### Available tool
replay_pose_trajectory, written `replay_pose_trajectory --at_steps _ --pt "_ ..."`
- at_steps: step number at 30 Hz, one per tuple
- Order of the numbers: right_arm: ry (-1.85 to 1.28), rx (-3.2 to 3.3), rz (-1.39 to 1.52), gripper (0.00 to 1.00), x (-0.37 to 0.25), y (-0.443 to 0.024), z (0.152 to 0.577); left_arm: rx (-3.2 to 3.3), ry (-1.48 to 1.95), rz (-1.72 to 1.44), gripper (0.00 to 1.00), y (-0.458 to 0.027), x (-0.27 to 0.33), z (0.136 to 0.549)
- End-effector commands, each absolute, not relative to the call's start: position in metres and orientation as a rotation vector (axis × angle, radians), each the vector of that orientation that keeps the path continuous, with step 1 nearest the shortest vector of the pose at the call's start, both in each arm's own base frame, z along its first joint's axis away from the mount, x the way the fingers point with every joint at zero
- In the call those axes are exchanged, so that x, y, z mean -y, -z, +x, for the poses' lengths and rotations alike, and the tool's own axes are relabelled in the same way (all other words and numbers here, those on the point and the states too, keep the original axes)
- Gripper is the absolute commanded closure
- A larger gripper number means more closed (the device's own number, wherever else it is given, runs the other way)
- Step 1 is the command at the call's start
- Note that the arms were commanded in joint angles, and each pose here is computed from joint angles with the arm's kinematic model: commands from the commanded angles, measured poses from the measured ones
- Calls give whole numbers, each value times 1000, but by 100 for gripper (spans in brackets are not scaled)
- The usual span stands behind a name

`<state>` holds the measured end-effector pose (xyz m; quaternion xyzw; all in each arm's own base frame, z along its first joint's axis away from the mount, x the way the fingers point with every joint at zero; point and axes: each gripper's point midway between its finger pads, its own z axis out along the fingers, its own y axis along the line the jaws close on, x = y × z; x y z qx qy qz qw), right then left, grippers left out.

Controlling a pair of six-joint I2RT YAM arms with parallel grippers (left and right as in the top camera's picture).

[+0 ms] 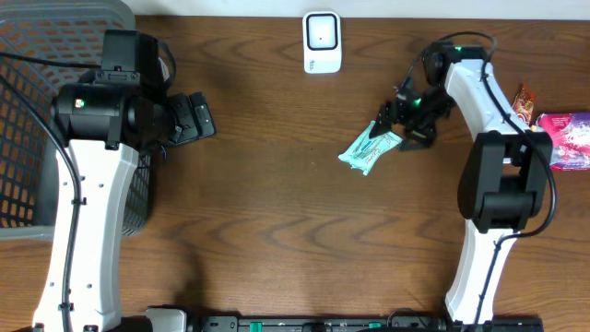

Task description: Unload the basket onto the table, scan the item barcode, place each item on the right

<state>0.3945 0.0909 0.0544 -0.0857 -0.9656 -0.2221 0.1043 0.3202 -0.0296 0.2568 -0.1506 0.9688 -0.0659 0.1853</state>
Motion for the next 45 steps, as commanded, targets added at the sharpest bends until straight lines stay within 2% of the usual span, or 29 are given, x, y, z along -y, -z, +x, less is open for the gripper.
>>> replay_pose_trajectory --at_steps 1,5,8,14,15,18,19,25,29,32,36,38,41,45 --pt "515 2906 -401 1 -70 -64 400 -2725 175 -443 2 -258 27 319" --pt "530 2880 -401 1 -75 -58 395 -2725 175 -443 2 -258 27 319" --pt "565 2868 -368 14 -89 -52 391 -2725 175 -443 2 -258 27 319" --pt "574 2881 -386 30 -104 -27 391 -2725 175 -443 2 -258 27 319" --pt "575 2876 -417 38 -104 -23 391 -2725 175 -443 2 -258 27 319" --pt "592 2873 -506 88 -105 -14 395 -2725 175 -444 2 -258 27 319" --pt "597 2881 -504 99 -106 -13 396 -2725 175 -443 2 -258 27 319" --pt "786 2884 -452 99 -127 -36 413 -2725 175 -443 2 -258 27 319" --pt "740 2988 -335 99 -134 -60 424 -2725 175 -443 2 -258 27 319" --pt "305 3150 -329 99 -112 -73 427 -2725 175 -443 2 -258 27 319" --pt "-634 3281 -329 99 -69 -113 425 -2725 175 -443 2 -258 27 319" --pt "-985 3292 -279 99 -69 -132 423 -2725 175 -443 2 -258 27 319" --pt "-1327 3301 -147 99 -90 -146 419 -2725 175 -443 2 -258 27 319" --pt "-1515 3321 32 99 -132 -136 413 -2725 175 -443 2 -258 27 319"
